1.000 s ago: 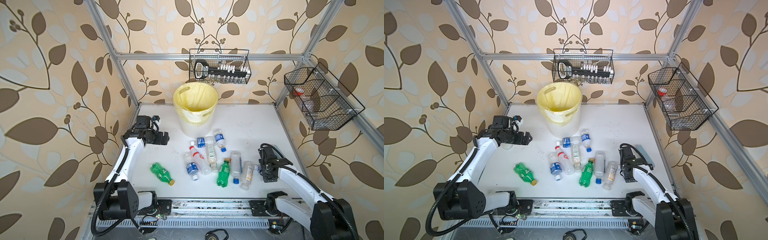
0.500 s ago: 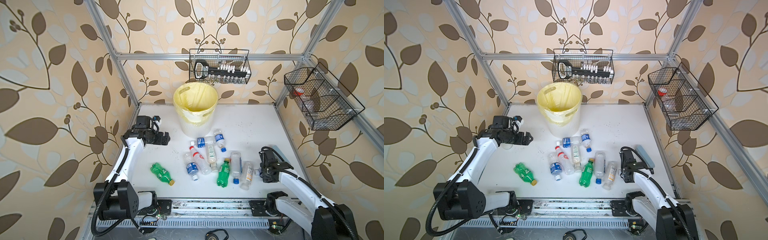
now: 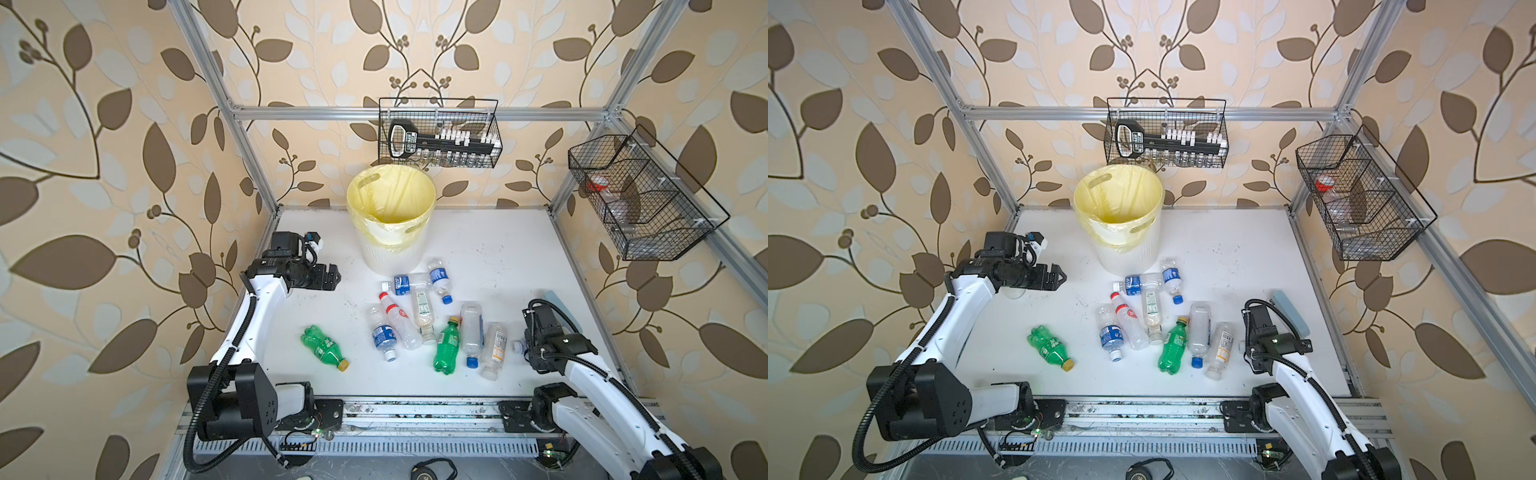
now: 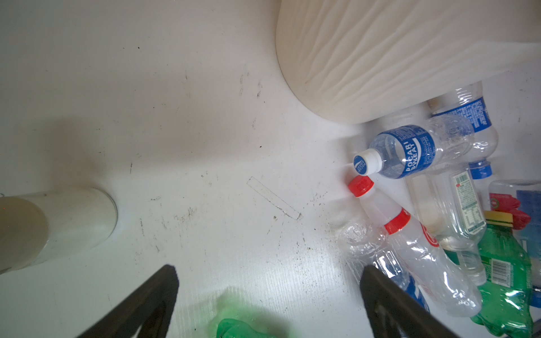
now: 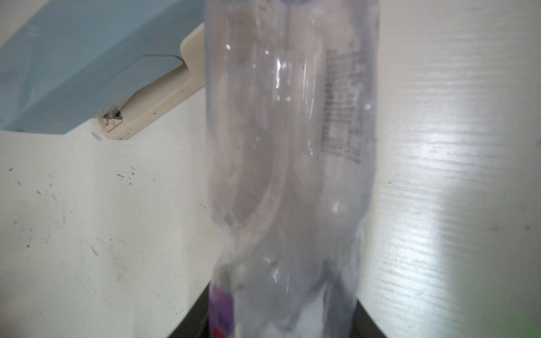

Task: Throw the plastic bottles in the bin
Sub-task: Pick up the plastic bottle from the bottom-right of the table.

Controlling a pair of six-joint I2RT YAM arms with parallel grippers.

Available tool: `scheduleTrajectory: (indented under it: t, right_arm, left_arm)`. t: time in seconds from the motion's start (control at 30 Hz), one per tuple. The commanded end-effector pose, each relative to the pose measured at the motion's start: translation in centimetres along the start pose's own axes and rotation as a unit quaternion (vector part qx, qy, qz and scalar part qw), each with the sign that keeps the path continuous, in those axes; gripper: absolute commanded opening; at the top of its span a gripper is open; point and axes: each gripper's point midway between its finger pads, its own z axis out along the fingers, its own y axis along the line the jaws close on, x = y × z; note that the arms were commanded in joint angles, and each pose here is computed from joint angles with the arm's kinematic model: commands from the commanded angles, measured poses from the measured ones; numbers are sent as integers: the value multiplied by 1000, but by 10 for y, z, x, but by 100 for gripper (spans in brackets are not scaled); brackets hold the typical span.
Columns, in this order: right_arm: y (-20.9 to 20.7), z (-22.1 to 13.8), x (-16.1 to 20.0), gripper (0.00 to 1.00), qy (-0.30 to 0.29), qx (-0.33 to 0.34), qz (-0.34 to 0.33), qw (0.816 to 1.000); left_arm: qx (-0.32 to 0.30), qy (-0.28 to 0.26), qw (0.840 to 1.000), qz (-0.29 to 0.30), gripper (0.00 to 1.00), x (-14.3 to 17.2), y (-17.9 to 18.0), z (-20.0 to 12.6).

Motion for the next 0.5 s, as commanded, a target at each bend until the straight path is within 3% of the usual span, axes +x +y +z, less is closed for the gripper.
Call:
scheduleTrajectory:
  t: [0.0, 0.47]
  right_arm:
    - [-16, -3, -9, 46, -21, 18, 16, 999]
    - [7, -30, -12, 40, -4, -44, -3, 999]
  left_arm:
    - [17, -4, 1000, 5, 99, 0, -4, -5]
    - [23, -4, 1000, -7, 99, 0, -1, -3]
